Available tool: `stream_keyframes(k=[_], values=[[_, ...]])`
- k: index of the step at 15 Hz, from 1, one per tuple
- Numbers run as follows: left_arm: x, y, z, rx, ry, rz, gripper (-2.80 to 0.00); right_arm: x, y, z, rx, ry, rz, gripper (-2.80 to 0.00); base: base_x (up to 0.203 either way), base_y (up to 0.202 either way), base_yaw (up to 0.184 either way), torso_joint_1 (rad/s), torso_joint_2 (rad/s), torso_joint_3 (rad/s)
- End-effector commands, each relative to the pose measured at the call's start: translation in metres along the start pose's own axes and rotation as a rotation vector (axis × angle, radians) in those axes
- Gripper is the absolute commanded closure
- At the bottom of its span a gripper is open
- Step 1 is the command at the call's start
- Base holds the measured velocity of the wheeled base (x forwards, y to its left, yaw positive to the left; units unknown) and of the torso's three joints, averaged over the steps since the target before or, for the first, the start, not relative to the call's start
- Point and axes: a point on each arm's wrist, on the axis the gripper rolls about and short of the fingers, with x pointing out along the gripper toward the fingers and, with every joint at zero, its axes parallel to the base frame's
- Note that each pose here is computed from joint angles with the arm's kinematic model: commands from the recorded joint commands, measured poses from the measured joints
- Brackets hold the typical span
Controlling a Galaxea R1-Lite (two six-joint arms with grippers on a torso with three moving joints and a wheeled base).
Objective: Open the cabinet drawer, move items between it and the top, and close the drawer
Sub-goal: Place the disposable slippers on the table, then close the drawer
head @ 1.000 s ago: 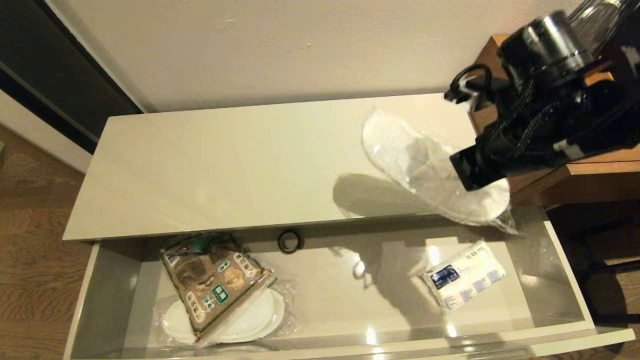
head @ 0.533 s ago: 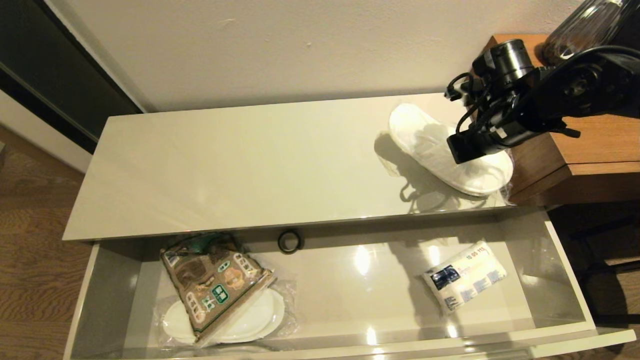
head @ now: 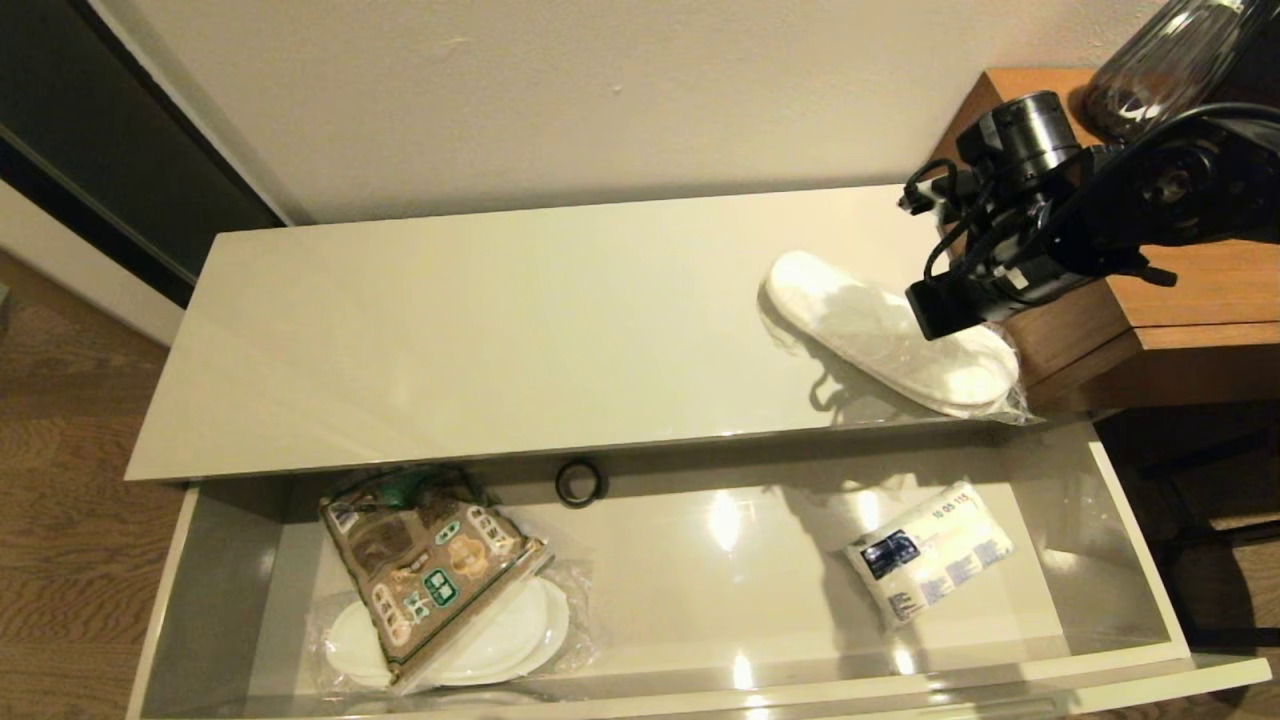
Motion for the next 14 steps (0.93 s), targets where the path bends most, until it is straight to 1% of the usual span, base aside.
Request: stream_keyframes(k=[1,4,6,7,10,12,13,14], values=[[0.0,0.0,0.0,-0.001,0.002,0.0,0.0,0.004,0.001,0.003,0.009,-0.025,-0.006,-2.8,0.0,0.0,0.0,0.0,0.0,0.0],[0.0,0.0,0.0,-0.001,0.001,0.001,0.0,-0.002,-0.002,0.006,0.019,-0.059,-0.012,-2.8,0.0,0.0,0.0,0.0,0.0,0.0],[0.0,0.0,0.0,-0.001,0.001,0.0,0.0,-0.028,-0.01,0.006,0.028,-0.087,-0.014,-2.8,0.0,0.0,0.0,0.0,0.0,0.0],[0.0,0.0,0.0,-0.001,0.001,0.0,0.0,-0.046,-0.014,0.0,0.023,-0.092,-0.007,-2.8,0.0,0.0,0.0,0.0,0.0,0.0],[0.0,0.0,0.0,-0.001,0.001,0.001,0.0,-0.103,-0.019,-0.038,-0.012,-0.064,0.035,-2.8,0.0,0.0,0.0,0.0,0.0,0.0],[0.0,0.0,0.0,-0.001,0.001,0.001,0.0,-0.14,-0.027,-0.06,-0.025,-0.071,0.034,-2.8,0.0,0.0,0.0,0.0,0.0,0.0],[0.0,0.0,0.0,-0.001,0.001,0.001,0.0,-0.156,-0.031,-0.068,-0.035,-0.054,0.014,0.0,0.0,0.0,0.0,0.0,0.0,0.0],[0.0,0.0,0.0,-0.001,0.001,-0.001,0.0,-0.17,-0.036,-0.071,-0.026,-0.04,0.001,0.0,0.0,0.0,0.0,0.0,0.0,0.0]])
